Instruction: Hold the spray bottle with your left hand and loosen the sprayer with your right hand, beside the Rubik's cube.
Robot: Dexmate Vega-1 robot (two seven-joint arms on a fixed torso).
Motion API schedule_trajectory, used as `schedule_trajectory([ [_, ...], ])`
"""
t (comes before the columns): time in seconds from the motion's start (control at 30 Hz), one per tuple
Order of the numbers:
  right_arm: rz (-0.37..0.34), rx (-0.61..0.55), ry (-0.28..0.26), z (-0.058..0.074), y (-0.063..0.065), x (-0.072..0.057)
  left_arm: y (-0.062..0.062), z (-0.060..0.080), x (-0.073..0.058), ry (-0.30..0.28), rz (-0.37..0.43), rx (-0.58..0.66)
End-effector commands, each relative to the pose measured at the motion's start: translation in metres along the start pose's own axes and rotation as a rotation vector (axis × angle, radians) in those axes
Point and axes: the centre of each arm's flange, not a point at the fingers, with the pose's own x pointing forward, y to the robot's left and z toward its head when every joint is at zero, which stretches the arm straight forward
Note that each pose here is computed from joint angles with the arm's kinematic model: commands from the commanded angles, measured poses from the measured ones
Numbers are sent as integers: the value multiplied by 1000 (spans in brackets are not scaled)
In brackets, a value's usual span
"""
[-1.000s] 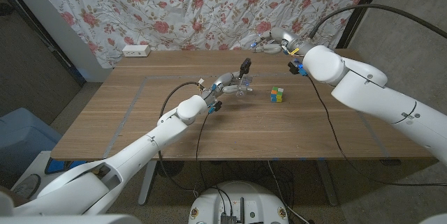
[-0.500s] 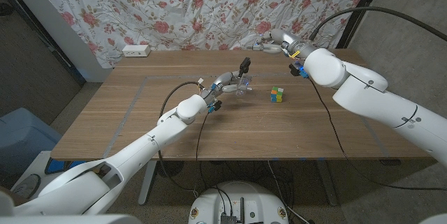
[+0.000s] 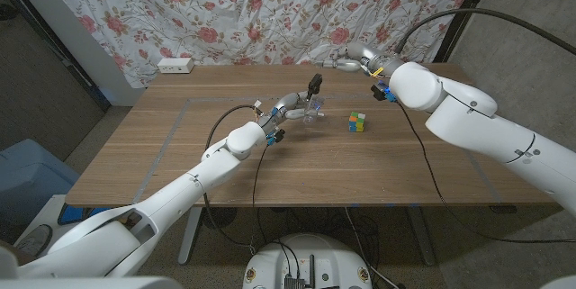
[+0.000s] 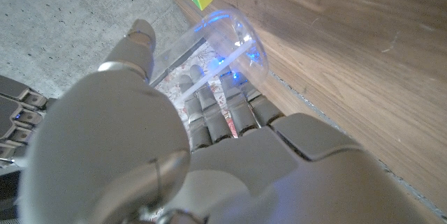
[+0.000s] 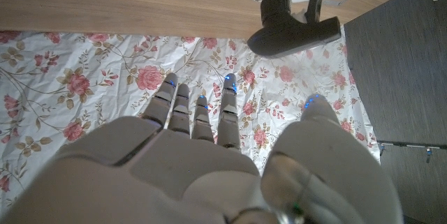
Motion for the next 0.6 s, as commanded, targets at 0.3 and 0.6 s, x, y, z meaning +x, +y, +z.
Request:
schedule_trajectory([
  [0.3,77,-26,69,10,10,3,-3,-3,-6,19,8,-6],
  [0.6,105,-48,83,17,14,5,-3,-4,-7,22,11,-8],
])
